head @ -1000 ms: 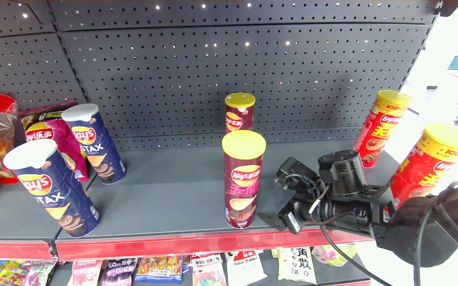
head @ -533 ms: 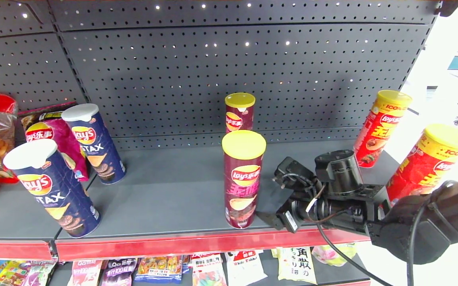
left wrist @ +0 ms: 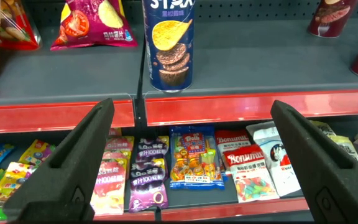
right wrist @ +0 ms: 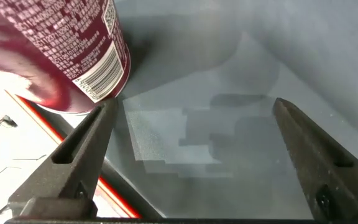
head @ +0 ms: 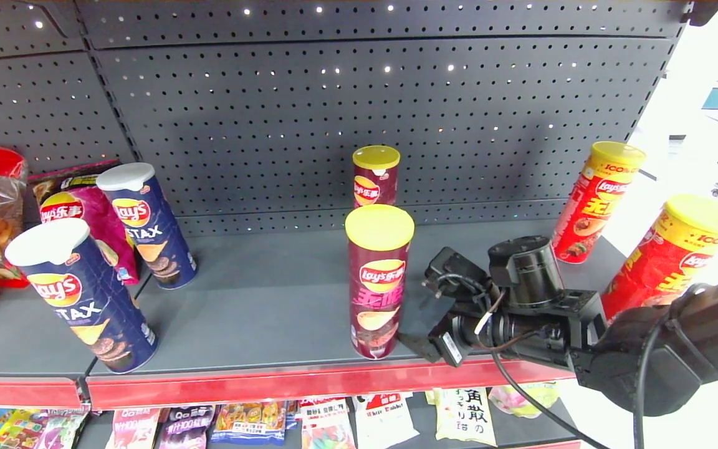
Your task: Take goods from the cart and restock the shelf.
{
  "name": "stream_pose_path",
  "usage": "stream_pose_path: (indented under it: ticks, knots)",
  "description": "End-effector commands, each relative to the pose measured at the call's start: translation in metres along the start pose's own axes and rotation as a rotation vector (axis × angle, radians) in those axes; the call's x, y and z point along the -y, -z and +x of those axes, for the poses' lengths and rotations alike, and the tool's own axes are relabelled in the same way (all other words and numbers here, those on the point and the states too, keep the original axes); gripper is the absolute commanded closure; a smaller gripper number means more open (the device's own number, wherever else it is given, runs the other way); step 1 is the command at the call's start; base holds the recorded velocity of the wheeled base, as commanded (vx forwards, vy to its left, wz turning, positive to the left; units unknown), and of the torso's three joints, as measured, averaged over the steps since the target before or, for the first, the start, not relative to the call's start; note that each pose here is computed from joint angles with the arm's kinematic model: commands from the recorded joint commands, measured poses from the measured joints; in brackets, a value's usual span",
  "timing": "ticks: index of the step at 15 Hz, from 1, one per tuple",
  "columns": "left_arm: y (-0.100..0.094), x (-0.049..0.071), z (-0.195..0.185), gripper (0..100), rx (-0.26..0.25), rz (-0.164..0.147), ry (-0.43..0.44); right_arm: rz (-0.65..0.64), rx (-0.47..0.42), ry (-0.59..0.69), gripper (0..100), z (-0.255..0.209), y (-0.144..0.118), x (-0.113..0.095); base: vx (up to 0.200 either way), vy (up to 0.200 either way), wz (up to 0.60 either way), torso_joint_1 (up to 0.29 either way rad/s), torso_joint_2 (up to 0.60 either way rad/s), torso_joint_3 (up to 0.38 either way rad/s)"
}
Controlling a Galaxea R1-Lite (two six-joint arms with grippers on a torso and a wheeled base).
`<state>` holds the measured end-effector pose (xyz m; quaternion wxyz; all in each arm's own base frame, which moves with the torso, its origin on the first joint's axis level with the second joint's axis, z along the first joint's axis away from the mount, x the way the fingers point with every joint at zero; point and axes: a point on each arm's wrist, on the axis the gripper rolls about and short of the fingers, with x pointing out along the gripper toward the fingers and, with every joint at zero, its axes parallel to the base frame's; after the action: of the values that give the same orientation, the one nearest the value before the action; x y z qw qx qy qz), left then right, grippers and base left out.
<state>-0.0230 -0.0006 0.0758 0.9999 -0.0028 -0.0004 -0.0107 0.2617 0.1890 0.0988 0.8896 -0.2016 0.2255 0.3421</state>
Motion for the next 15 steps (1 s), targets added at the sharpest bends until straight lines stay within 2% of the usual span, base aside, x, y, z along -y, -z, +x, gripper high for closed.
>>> stream_pose_path:
  ticks: [1,11,15]
  knots:
    - [0.000,0.000,0.000,0,-0.001,-0.001,0.000,-0.003,0.003,-0.004,0,0.003,-0.001,-0.001,0.000,0.000,0.00,0.000,0.00,0.000]
    - [0.000,0.000,0.000,0,-0.001,-0.001,0.000,-0.004,0.000,-0.004,0,0.003,-0.001,-0.002,0.000,0.000,0.00,0.000,0.00,0.000]
    - [0.000,0.000,0.000,0,-0.001,-0.001,-0.002,-0.012,0.102,0.029,0,-0.031,-0.008,0.002,0.000,0.000,0.00,0.000,0.00,0.000]
